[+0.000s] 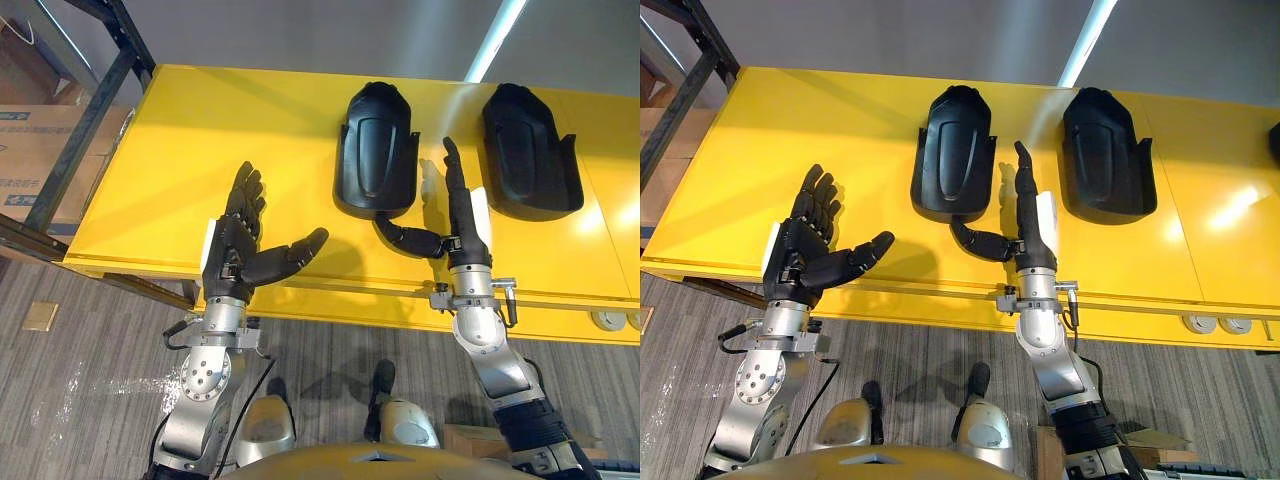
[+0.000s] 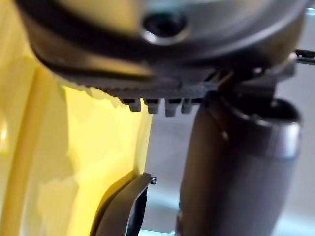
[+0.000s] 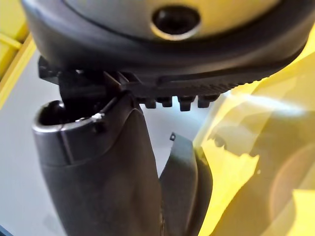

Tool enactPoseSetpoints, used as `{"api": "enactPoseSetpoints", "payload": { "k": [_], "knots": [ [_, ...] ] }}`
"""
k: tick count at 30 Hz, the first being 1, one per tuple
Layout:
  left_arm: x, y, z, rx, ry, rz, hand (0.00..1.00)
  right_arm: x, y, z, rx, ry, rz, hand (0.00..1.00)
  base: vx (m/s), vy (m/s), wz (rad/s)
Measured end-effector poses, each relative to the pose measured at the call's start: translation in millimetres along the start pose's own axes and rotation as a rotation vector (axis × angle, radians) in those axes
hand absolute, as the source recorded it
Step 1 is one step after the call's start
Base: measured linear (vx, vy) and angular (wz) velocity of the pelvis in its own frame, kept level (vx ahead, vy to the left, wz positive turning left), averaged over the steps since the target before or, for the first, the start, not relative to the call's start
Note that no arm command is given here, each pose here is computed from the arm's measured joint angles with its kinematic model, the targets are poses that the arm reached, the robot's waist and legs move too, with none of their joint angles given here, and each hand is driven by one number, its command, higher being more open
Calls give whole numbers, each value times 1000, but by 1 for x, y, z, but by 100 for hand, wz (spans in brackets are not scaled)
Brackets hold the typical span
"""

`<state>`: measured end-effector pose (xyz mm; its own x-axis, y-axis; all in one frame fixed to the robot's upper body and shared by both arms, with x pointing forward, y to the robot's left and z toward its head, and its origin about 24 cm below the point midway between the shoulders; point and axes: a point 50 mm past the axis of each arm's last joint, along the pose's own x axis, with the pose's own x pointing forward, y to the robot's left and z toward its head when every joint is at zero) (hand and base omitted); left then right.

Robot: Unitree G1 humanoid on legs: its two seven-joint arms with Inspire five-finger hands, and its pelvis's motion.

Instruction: Walk over and take three plastic housings, then place them on the shelf

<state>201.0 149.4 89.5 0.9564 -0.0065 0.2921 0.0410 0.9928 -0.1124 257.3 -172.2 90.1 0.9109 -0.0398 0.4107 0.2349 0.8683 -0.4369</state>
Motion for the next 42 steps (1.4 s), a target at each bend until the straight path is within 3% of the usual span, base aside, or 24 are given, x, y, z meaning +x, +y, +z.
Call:
{"api": "enactPoseSetpoints", "payload": {
  "k": [33, 42],
  "knots": [
    [8, -4, 5, -2, -34, -44, 100, 35, -2, 5, -10, -36, -64, 100, -9, 2, 0],
    [-2, -2, 2, -13, -20, -41, 100, -13, -28, 32, 291, -161, -138, 100, 25, -1, -9]
  ]
}}
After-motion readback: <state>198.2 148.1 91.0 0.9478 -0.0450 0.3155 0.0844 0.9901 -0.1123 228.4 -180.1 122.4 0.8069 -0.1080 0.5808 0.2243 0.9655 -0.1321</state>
